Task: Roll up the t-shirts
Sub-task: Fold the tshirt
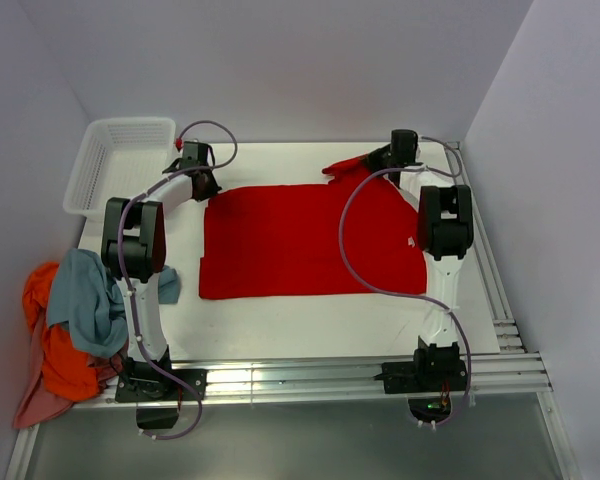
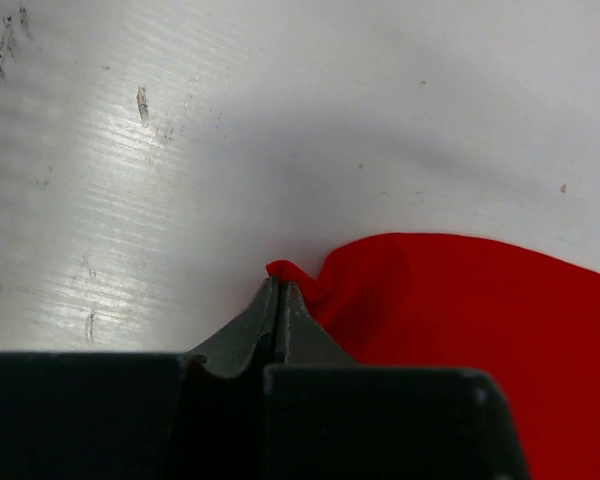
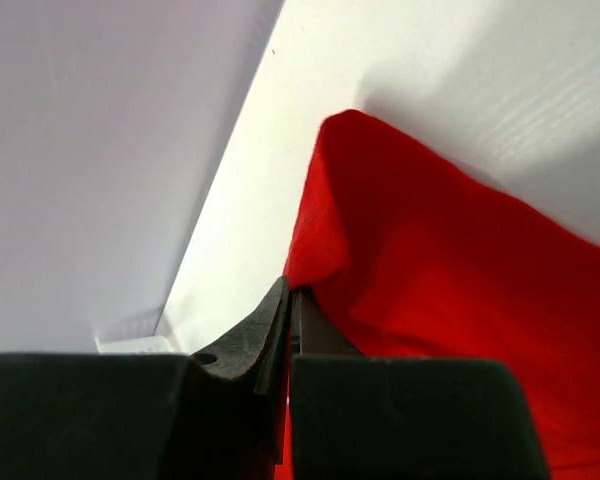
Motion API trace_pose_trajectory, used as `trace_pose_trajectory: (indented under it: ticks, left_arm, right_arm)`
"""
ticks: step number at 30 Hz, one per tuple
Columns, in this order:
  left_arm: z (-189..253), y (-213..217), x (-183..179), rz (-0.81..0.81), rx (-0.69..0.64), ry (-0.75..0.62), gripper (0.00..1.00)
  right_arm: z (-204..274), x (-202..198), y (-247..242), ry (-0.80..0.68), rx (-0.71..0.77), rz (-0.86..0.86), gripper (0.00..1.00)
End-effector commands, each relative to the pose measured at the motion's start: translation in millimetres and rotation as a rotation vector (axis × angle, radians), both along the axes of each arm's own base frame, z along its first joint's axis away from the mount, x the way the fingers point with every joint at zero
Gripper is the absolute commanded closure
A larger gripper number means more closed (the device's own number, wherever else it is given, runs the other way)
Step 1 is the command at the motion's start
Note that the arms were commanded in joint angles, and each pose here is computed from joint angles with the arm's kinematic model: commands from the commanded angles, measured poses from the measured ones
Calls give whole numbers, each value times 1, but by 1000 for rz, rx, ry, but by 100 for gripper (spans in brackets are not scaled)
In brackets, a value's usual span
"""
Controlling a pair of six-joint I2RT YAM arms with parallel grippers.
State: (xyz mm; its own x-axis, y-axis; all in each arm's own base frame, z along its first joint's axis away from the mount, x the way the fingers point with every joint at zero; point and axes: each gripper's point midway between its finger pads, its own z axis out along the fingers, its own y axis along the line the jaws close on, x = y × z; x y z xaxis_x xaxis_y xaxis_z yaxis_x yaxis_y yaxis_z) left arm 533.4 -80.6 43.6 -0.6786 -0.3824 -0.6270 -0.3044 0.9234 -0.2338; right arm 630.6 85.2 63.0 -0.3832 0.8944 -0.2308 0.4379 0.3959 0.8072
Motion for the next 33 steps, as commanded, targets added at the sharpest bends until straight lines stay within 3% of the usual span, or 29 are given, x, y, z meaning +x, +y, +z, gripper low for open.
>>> trace_pose_trajectory:
  ticks: [1,20,33]
  left_arm:
    - [21,-1,11,-14,12,-47,100]
    - [44,6,-1,5,19,-76,100]
    - [76,-2,-2,-70,-16,-229,100]
  right_arm:
    - [49,11,-15,-98,-45,-22,100]
    - [128,-23,-38,-152,-125,-16,100]
    - [139,-49,-36,-141,-126,29,100]
